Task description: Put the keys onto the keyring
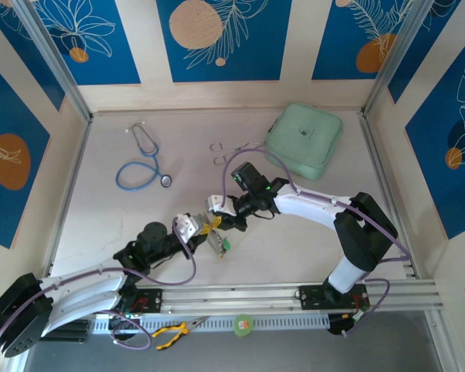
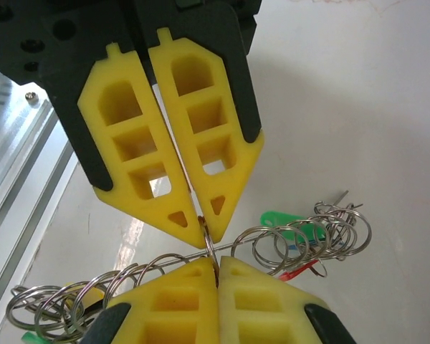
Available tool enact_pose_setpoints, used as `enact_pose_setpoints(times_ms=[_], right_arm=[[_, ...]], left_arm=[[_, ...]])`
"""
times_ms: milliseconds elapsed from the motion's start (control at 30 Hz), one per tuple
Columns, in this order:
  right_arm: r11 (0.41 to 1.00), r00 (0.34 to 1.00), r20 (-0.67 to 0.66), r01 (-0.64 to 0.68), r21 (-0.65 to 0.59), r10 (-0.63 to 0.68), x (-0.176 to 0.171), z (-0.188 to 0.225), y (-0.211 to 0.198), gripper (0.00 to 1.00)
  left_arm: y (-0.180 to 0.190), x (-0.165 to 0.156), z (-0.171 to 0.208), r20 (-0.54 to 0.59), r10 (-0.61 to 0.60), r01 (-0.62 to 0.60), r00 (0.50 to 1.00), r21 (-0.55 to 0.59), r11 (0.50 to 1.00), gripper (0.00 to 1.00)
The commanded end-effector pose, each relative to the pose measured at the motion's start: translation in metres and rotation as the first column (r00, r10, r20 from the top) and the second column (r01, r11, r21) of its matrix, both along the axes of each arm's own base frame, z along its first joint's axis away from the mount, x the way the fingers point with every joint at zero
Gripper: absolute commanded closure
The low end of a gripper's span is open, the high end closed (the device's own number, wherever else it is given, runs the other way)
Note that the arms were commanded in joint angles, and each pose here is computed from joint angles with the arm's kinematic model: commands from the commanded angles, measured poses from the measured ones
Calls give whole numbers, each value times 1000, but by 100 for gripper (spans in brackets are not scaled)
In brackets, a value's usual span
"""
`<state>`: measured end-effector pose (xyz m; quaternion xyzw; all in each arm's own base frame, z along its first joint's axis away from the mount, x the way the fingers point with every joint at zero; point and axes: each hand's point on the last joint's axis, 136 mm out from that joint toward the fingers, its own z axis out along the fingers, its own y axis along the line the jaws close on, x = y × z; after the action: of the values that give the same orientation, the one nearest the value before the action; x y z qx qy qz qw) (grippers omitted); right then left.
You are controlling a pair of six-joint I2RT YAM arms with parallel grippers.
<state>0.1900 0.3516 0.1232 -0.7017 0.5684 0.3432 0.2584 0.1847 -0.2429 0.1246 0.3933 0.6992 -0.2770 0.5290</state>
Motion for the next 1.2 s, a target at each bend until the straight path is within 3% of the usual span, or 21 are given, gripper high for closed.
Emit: enact_pose_setpoints(times_ms=[0,267,500,633,733,867,967,1167], right_arm=[[997,999,-13,-34,-69,33,-9,2,0,100],[996,999,-20,-50,-79,49,-18,18,8,100],[999,999,-36,-34,-42,32,-22,25,15,100],[999,999,-41,-26,-41,25,-22,24,16,100],[999,998,-39,40,-18,-41,-11,29,15,100],[977,984,-124,143,155,-125,4,55,-4,69],[958,983,-139,153,243,-122,2,57,-17,66],[966,988,-135,108,234,-78,-9,43,-13,66]], left_arm=[[-4,3,5,20,-15,15,1000,37,999,91],[-8,6,7,21,-17,16,1000,36,999,92],[-9,5,6,12,-22,22,1000,25,999,82],[-10,2,8,20,-43,43,999,18,999,100],[-10,-1,10,31,-56,56,998,3,998,100],[-5,-1,20,81,-25,32,996,-88,996,100],[-6,-2,30,106,-19,36,994,-156,987,100],[-13,-8,41,129,-67,94,989,-212,973,100]])
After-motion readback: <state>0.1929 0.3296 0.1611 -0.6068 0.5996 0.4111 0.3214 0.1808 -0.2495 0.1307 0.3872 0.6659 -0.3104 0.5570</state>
